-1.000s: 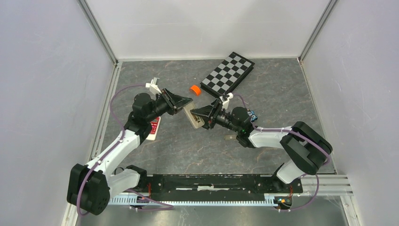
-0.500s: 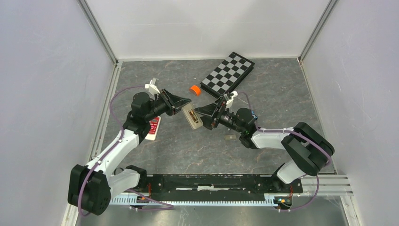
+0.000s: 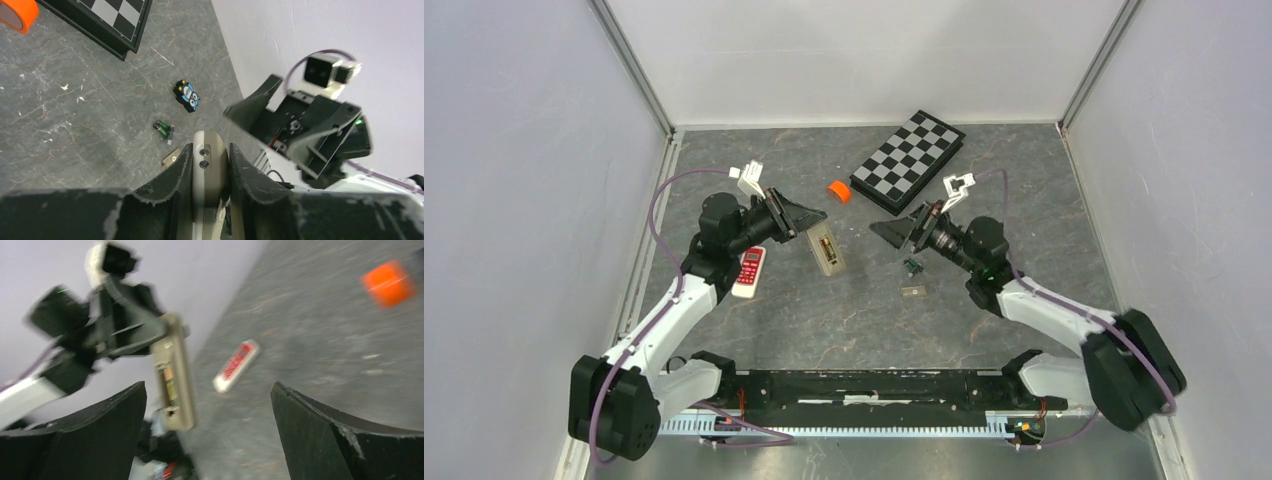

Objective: Load the batteries into the remote control

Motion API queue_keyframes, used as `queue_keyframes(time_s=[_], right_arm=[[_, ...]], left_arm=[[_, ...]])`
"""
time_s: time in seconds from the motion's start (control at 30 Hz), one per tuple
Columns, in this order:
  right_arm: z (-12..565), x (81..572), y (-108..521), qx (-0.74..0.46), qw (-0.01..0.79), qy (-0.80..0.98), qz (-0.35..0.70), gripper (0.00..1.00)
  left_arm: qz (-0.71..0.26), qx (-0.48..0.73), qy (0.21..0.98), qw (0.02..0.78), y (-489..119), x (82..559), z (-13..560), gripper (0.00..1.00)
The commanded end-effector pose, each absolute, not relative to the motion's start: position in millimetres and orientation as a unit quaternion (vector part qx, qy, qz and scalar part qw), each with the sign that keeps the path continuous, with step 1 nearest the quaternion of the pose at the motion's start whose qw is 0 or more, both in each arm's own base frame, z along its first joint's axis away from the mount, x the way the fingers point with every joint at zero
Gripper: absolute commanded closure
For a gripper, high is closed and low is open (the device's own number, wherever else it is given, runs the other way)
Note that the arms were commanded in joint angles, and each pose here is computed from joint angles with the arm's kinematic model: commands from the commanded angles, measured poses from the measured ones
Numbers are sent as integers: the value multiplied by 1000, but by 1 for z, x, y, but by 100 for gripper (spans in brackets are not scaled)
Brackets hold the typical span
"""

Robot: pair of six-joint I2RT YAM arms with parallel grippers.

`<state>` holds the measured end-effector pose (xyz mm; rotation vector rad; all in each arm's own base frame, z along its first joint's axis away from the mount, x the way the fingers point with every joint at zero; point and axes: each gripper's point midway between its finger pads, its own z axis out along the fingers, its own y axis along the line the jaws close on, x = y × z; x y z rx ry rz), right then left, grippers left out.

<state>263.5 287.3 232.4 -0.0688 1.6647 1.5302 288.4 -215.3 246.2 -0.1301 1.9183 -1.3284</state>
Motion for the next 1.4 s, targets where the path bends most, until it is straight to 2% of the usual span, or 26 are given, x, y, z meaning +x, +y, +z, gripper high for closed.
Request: queue_keyframes(time_s=[0.0, 0.1, 0.2, 0.37, 0.5, 0.57, 0.63, 0.7, 0.8, 0.9, 0.97, 1.2, 1.37], right_arm=[[187, 324, 202, -25, 548, 795, 259, 2], [193, 334, 157, 0, 587, 794, 161, 2], [189, 334, 154, -34, 575, 804, 148, 2], [189, 306, 204, -181, 567, 760, 260, 2], [228, 258, 257, -301, 563, 657, 401, 14], [241, 243, 278, -331, 557, 633, 423, 14], [254, 232, 294, -334, 559, 615, 445, 7], [271, 223, 306, -315, 556, 598, 484, 5], [285, 223, 320, -286, 552, 599, 505, 12], [283, 238, 326, -253, 558, 626, 483, 21], [282, 243, 331, -249, 558, 637, 471, 24], [276, 250, 338, -247, 559, 656, 444, 22], [252, 272, 308, -212, 569, 715, 347, 23]], left_arm=[[-507, 21, 725, 466, -211, 288, 283, 98], [-517, 47, 710, 475, -214, 283, 291, 98], [-532, 75, 693, 480, -219, 278, 300, 98], [-562, 102, 666, 480, -226, 272, 315, 98], [-574, 115, 658, 474, -231, 270, 317, 98], [-585, 128, 653, 463, -234, 267, 317, 98], [-607, 133, 639, 453, -238, 262, 325, 98], [-625, 146, 622, 448, -241, 255, 334, 98], [-630, 159, 618, 442, -243, 249, 336, 98], [-630, 160, 618, 443, -244, 247, 336, 98], [-628, 157, 622, 441, -244, 248, 333, 98], [-608, 132, 649, 437, -242, 259, 319, 98], [-515, 50, 721, 461, -221, 289, 282, 98]])
